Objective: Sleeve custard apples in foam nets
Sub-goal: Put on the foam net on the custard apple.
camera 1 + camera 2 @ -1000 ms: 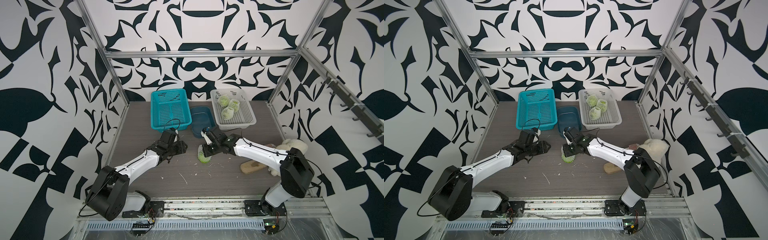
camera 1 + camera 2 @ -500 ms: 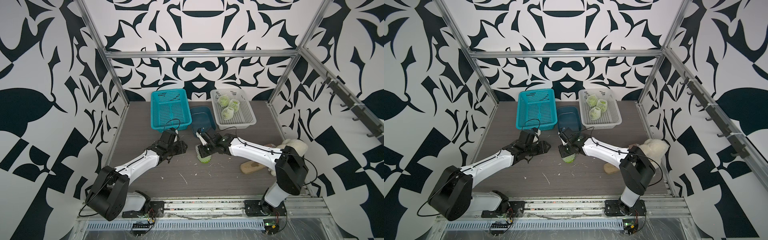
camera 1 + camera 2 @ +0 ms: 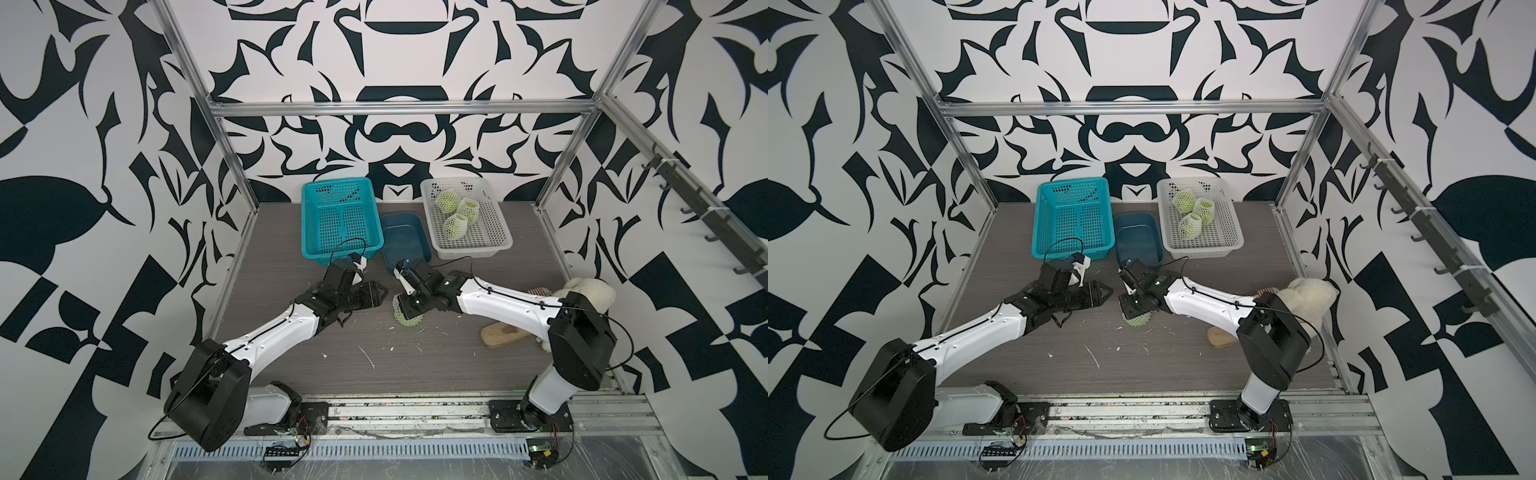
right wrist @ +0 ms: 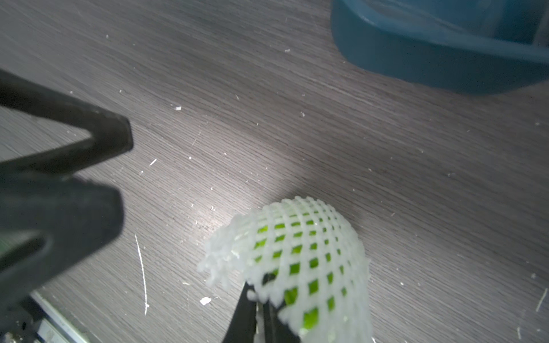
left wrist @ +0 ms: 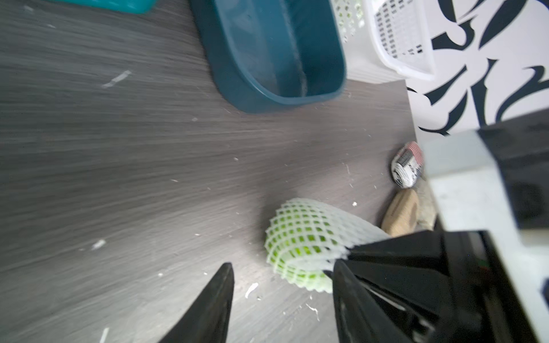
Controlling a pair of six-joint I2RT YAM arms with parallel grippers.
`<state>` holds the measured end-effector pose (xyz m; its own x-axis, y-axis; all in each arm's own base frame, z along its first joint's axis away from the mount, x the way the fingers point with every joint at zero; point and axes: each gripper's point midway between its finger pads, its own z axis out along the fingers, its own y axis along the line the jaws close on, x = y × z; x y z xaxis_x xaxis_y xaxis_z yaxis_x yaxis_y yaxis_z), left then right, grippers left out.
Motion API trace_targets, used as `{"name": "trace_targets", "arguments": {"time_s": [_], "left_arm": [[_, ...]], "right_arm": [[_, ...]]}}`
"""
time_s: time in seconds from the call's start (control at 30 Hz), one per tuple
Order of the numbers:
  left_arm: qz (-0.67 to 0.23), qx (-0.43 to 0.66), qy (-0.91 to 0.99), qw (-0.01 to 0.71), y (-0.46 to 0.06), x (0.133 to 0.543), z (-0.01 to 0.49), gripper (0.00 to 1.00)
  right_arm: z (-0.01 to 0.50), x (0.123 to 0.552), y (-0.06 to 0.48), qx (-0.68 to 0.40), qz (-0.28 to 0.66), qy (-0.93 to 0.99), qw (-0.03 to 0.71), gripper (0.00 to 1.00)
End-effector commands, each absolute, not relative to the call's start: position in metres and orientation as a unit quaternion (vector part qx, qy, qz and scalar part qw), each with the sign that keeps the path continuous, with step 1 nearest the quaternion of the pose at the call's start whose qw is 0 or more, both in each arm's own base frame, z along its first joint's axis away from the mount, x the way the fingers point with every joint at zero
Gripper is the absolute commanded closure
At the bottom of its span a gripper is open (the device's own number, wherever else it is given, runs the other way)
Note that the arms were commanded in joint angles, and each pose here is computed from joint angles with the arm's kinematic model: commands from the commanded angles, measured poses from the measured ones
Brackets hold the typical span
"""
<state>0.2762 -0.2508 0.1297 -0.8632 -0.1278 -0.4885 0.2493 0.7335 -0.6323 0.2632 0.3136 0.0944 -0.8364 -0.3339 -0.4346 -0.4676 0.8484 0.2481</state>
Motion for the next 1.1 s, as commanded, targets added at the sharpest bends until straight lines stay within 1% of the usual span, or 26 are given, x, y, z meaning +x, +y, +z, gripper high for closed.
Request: {"name": "trace_targets", "arguments": {"time_s": [0.0,0.13,0.2,0.47,0.53,0.67,0.7,0.93,1.07], "left_arm": [[-0.389,0.054,0.885,0.248,-0.267,0.271,0.135,0.44],[-0.395,0.062,0.885,0.241,-0.277,0.273,0.132,0.43],[-0.393,0.061,0.886,0.240,-0.280,0.277,0.129,0.44],[-0.381,0.060,0.897,0.215,-0.288,0.277,0.105,0.44],[-0.372,0.059,0.903,0.206,-0.287,0.276,0.096,0.44],[-0.348,0.045,0.917,0.190,-0.281,0.275,0.076,0.44],[-0.348,0.043,0.918,0.188,-0.282,0.276,0.074,0.45],[-0.358,0.047,0.913,0.191,-0.288,0.278,0.083,0.45],[-0.358,0.048,0.912,0.194,-0.286,0.276,0.091,0.45]], "right_arm": [[0.107,0.262,0.314,-0.209,0.188,0.936,0.210,0.85],[0.106,0.260,0.314,-0.208,0.192,0.936,0.210,0.85],[0.105,0.260,0.314,-0.207,0.194,0.936,0.207,0.83],[0.108,0.258,0.315,-0.206,0.205,0.933,0.213,0.81],[0.111,0.258,0.315,-0.206,0.207,0.932,0.215,0.78],[0.130,0.258,0.315,-0.198,0.230,0.922,0.242,0.65],[0.135,0.258,0.314,-0.196,0.232,0.920,0.248,0.64],[0.166,0.263,0.302,-0.187,0.228,0.912,0.285,0.61],[0.165,0.269,0.287,-0.178,0.199,0.918,0.295,0.62]]}}
